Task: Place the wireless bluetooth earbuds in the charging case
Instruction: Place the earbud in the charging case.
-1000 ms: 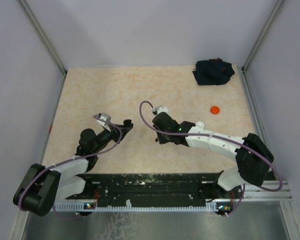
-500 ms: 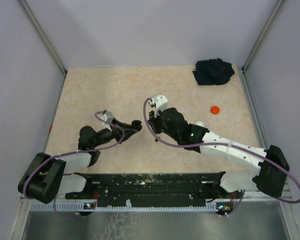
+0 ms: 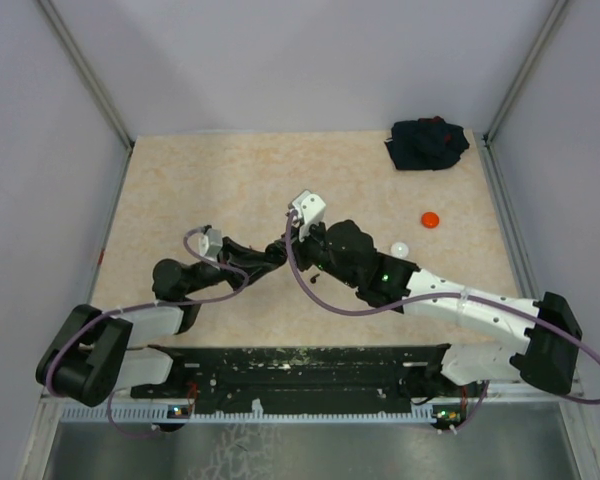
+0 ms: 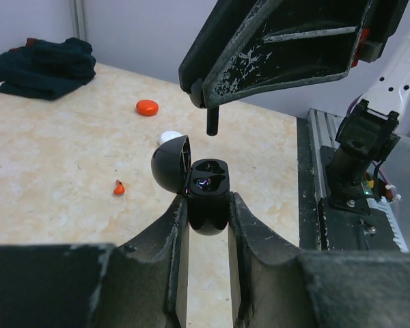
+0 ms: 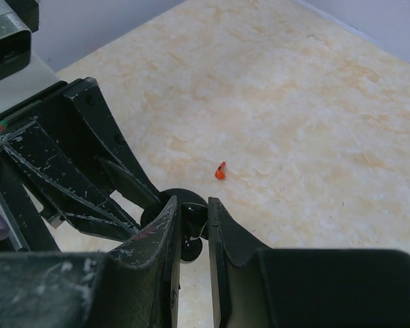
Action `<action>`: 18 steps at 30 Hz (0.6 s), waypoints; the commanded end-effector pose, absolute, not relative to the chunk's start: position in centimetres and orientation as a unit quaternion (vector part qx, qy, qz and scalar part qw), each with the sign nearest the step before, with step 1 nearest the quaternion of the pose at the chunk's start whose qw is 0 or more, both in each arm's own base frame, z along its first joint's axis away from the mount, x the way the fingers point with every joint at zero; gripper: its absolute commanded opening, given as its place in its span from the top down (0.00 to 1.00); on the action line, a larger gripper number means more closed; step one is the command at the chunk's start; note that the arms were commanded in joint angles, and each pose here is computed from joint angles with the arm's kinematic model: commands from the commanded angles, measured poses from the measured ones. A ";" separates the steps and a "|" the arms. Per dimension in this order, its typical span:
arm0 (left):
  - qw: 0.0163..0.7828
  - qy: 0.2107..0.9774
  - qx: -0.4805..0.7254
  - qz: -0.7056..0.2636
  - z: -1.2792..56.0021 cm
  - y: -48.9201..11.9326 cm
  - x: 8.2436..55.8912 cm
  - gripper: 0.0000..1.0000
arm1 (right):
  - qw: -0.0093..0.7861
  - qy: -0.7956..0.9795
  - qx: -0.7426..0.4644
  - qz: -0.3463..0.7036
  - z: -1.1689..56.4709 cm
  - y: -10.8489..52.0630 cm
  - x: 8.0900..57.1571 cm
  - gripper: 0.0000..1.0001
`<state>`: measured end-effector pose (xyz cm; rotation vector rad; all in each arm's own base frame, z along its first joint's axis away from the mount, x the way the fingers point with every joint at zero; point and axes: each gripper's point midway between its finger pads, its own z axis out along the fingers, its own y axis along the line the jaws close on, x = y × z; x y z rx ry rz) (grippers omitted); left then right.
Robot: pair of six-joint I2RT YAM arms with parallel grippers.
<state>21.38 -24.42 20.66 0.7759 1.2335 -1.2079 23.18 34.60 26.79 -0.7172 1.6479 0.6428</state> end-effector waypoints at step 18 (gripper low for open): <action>0.655 0.422 0.390 -0.491 23.2 -24.1 19.1 1.00 | 0.599 0.637 -0.352 0.335 29.5 36.9 19.8 0.86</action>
